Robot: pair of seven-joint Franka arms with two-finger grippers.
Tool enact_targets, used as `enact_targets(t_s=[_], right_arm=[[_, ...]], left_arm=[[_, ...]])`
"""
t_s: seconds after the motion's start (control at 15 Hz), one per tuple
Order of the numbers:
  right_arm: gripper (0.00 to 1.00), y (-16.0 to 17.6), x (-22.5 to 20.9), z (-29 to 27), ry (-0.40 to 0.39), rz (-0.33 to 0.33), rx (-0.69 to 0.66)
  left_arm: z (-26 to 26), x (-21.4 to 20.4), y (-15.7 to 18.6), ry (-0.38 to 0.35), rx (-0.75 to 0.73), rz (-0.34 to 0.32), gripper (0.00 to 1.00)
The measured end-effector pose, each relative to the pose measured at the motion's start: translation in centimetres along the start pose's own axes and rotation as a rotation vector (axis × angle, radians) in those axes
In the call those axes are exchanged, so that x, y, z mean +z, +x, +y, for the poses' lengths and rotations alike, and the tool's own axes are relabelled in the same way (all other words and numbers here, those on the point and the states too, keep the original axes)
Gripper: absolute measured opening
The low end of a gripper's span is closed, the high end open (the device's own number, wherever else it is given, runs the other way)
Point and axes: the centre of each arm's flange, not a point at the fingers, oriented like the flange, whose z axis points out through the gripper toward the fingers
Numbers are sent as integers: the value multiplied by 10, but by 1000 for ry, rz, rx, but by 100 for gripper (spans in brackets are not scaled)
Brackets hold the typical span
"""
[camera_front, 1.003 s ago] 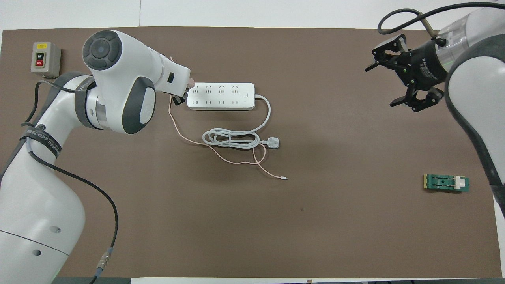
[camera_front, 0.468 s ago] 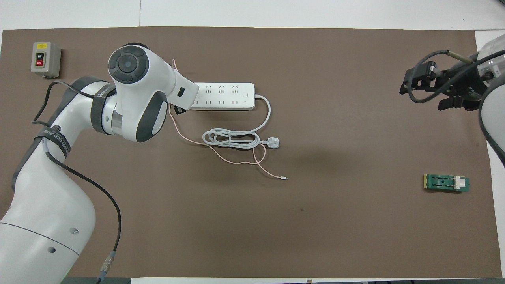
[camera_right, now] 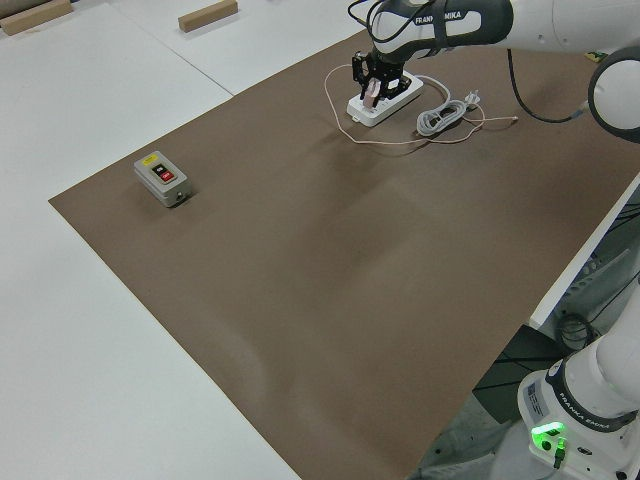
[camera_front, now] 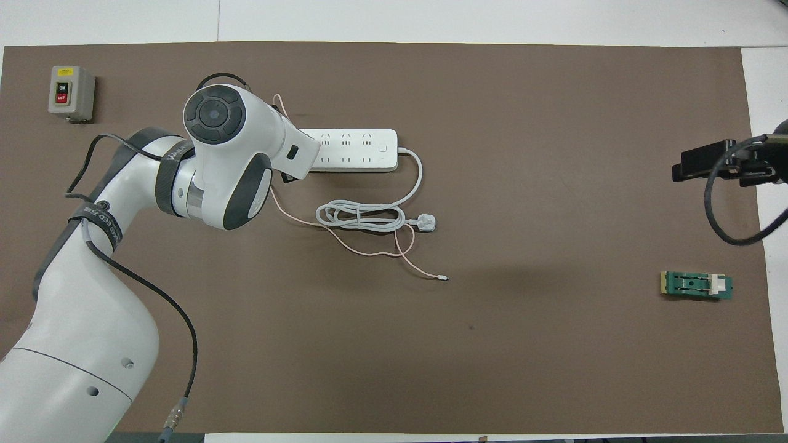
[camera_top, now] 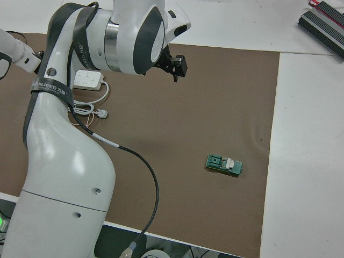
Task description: Plug charger into power strip
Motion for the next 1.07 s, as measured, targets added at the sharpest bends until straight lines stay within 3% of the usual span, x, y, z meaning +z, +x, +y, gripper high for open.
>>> enact_targets(t_s=[0.2, 0.47, 1.07], right_arm=[[100, -23, -13, 6, -34, -49, -63], [100, -25, -1, 5, -117, -92, -101], [100, -23, 9, 6, -142, -126, -103]], left_arm=[[0, 2, -2, -5, -1, -8, 32], [3, 2, -1, -10, 4, -12, 32], [11, 0, 2, -17, 42, -50, 32]])
